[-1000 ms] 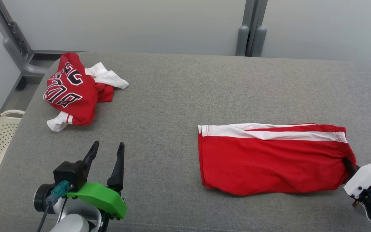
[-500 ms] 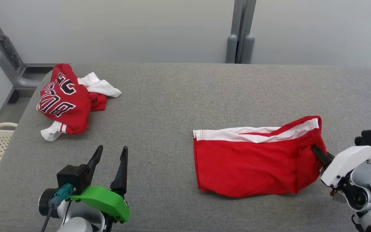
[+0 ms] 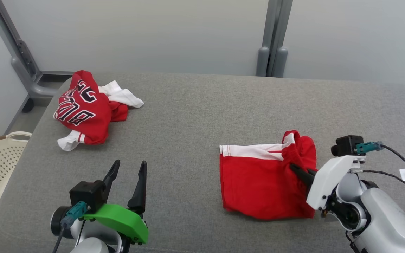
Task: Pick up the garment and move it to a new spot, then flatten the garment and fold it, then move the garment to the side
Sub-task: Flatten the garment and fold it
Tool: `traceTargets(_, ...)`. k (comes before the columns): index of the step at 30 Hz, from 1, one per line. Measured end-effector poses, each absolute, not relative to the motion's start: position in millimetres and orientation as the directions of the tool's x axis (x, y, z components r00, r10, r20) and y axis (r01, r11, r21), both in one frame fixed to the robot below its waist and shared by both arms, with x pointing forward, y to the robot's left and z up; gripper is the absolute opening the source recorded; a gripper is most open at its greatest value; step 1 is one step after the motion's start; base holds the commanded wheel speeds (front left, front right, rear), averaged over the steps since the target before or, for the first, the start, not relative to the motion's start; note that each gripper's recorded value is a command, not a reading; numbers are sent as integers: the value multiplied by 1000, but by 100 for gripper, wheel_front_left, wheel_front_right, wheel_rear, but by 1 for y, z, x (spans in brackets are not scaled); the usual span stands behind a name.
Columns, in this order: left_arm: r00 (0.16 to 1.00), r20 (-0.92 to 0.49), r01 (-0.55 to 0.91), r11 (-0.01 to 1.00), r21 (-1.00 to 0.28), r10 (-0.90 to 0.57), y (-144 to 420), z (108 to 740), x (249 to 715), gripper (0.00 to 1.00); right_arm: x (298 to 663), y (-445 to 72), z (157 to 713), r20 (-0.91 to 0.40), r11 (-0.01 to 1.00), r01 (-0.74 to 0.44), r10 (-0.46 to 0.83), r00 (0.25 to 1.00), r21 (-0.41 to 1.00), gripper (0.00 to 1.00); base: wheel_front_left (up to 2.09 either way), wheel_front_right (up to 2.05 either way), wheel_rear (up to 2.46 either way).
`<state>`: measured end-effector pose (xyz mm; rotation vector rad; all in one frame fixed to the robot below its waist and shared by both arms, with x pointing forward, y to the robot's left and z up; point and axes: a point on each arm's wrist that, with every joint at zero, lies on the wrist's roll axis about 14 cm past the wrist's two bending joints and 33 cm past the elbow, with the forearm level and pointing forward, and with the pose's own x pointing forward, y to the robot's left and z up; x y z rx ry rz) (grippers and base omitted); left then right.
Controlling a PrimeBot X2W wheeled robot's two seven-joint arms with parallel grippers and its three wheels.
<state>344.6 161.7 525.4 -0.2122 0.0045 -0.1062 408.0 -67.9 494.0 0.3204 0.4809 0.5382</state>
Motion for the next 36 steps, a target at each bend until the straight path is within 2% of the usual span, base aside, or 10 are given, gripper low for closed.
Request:
traceTargets(9, 996, 22, 86, 972, -220, -84, 166, 529, 341, 100, 404, -16, 477, -434, 792, -487, 609, 664, 368, 0, 0, 0, 0)
traceTargets(24, 999, 11, 49, 972, -231, -48, 174, 523, 342, 100, 408, 17, 437, -559, 801, -525, 586, 587, 288, 0, 0, 0, 0)
traceTargets(26, 999, 11, 51, 971, -233, -49, 173, 523, 343, 100, 408, 20, 436, -562, 800, -533, 584, 586, 276, 31, 0, 0, 0)
traceTargets(27, 999, 12, 51, 971, -233, -50, 173, 524, 343, 100, 407, 21, 435, -566, 798, -542, 582, 583, 262, 43, 0, 0, 0)
traceTargets(28, 999, 14, 52, 971, -233, -50, 173, 524, 343, 100, 407, 23, 434, -567, 797, -550, 582, 583, 252, 62, 0, 0, 0)
traceTargets(29, 999, 15, 53, 971, -233, -51, 173, 524, 344, 100, 407, 25, 435, -565, 795, -554, 583, 584, 247, 96, 0, 0, 0)
traceTargets(31, 998, 18, 57, 971, -231, -54, 173, 525, 344, 100, 405, 29, 435, -567, 789, -564, 587, 578, 243, 100, 0, 0, 0)
traceTargets(36, 998, 20, 59, 971, -231, -56, 172, 526, 345, 100, 404, 40, 442, -547, 770, -598, 606, 577, 222, 100, 0, 0, 0)
